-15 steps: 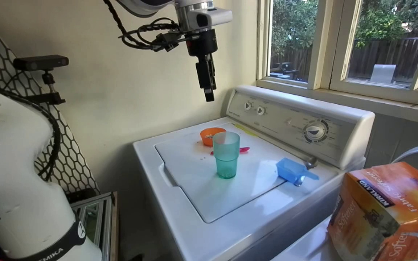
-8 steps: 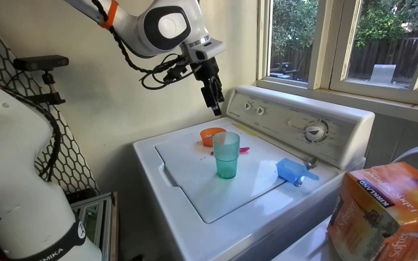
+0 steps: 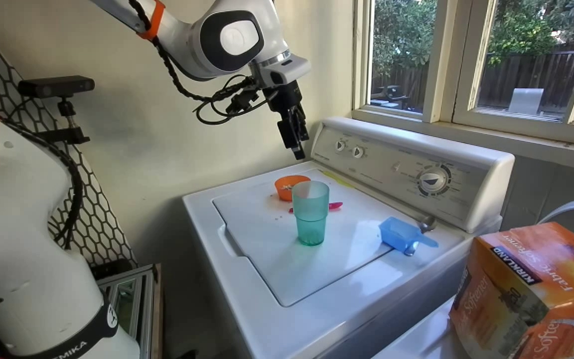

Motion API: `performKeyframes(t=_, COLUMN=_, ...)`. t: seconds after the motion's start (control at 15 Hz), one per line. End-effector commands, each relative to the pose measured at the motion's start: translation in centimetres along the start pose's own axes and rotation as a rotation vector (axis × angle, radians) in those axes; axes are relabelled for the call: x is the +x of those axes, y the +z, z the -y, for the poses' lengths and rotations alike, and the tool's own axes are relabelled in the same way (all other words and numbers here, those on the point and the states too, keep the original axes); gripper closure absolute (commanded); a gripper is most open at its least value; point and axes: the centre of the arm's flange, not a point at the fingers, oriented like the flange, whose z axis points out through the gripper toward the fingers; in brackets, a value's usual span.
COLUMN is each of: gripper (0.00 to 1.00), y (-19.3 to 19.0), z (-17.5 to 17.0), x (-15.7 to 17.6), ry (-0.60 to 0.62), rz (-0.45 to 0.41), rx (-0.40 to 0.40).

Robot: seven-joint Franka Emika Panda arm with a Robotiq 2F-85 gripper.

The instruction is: Use the spoon to scoop up the contents in the bowl and put them inside the cup

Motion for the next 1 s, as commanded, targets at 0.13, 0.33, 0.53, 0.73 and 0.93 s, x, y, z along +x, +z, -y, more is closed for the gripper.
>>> performKeyframes(t=0.13, gripper=0.0, y=4.1, z=0.6, x=-5.1, ry=-0.059, rz=0.073, rx=-0.021)
performKeyframes(t=0.33, gripper=0.0, y=6.7, z=1.4, x=-7.6, ry=-0.086, rz=0.088, rx=-0.03)
performKeyframes(t=0.53, gripper=0.0, y=8.5, z=2.0, x=-8.4, ry=-0.057, rz=0.046, rx=-0.004)
performKeyframes(t=0.73, gripper=0.0, y=10.8, z=1.9, x=-9.5, ry=-0.063, rz=0.02, rx=0.001)
performKeyframes(t=0.93, gripper=0.0, y=12.6, z=1.7, x=-10.1, ry=-0.09, rz=-0.022, rx=-0.026)
